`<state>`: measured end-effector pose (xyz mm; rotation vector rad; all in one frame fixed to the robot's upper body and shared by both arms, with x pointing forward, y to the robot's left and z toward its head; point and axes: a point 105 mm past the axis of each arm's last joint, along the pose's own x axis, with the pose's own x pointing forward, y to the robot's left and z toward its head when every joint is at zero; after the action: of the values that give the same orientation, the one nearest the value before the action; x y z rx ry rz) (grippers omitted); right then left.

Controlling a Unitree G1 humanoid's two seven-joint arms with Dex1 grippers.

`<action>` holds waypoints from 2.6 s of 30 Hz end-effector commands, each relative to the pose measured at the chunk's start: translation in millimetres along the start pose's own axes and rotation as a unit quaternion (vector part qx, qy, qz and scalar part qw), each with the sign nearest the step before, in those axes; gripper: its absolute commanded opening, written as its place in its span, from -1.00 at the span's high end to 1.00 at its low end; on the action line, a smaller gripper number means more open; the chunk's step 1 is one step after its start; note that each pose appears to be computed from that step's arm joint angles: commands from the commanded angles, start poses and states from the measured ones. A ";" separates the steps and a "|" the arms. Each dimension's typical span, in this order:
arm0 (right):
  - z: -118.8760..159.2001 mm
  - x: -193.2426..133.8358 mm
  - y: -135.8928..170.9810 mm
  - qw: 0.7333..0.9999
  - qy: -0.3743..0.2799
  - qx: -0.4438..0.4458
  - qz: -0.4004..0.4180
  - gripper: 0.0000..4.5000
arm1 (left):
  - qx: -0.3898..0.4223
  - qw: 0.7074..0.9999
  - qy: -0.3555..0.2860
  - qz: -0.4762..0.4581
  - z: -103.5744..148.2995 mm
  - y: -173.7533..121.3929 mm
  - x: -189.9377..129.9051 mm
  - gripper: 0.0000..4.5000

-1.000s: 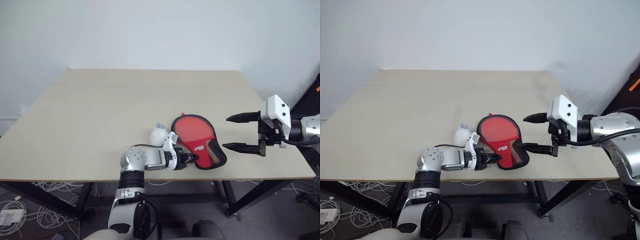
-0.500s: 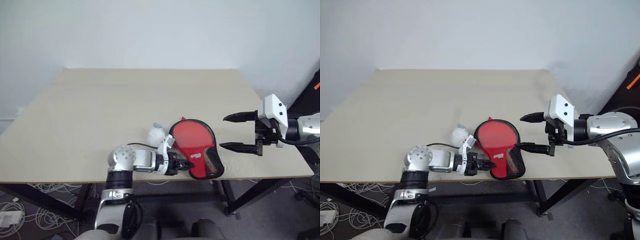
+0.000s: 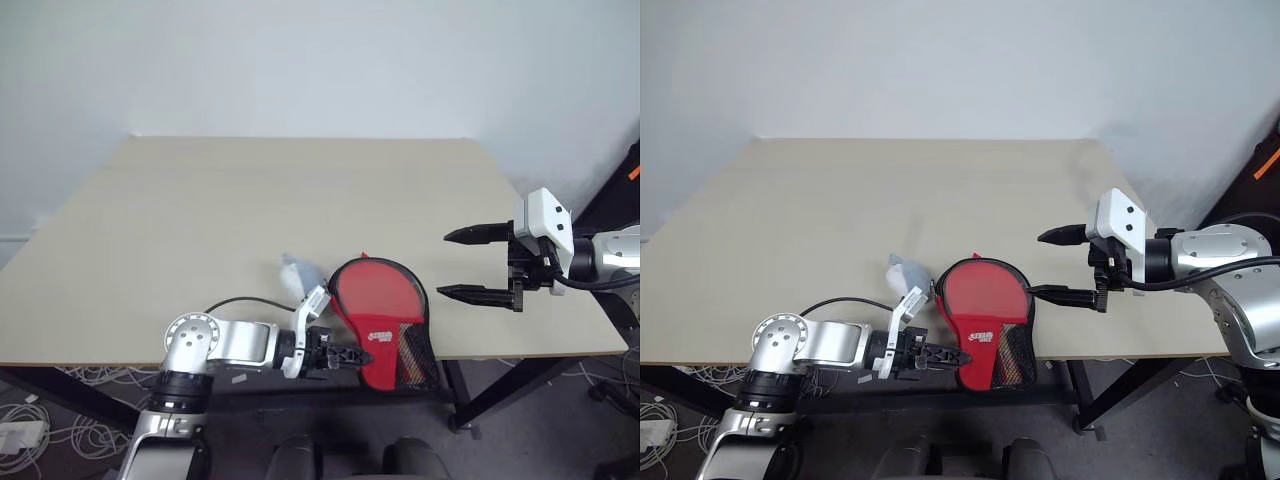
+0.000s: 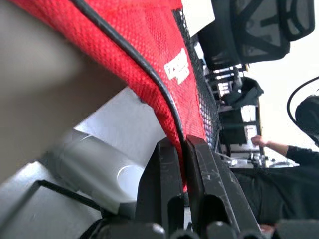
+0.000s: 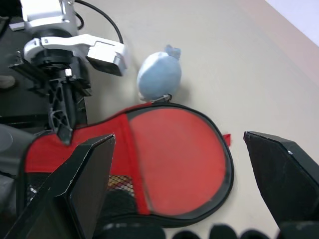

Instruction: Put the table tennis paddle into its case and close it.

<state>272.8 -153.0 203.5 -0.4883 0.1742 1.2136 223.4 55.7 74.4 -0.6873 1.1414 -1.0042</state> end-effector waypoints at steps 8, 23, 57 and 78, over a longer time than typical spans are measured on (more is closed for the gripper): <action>10.8 0.8 -1.0 1.000 -0.015 -0.022 0.001 -1.00 | 0.000 0.999 -0.029 -0.015 2.7 -16.7 0.7 0.99; 12.6 3.5 1.2 1.000 -0.019 -0.024 0.003 -1.00 | -0.028 1.000 0.001 -0.008 -11.6 -1.7 -3.0 0.99; 11.2 13.3 5.7 0.999 -0.030 0.000 0.018 -1.00 | 0.065 0.997 0.019 -0.031 -1.9 -20.1 -70.4 -0.81; -6.0 89.8 -25.3 0.984 -0.061 0.135 -0.096 0.75 | 0.436 0.856 -0.270 0.068 148.1 8.1 -170.7 -0.82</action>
<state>324.8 -87.2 160.4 -0.1728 0.2184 1.0318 350.8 205.2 175.3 -0.1356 0.2026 -0.9910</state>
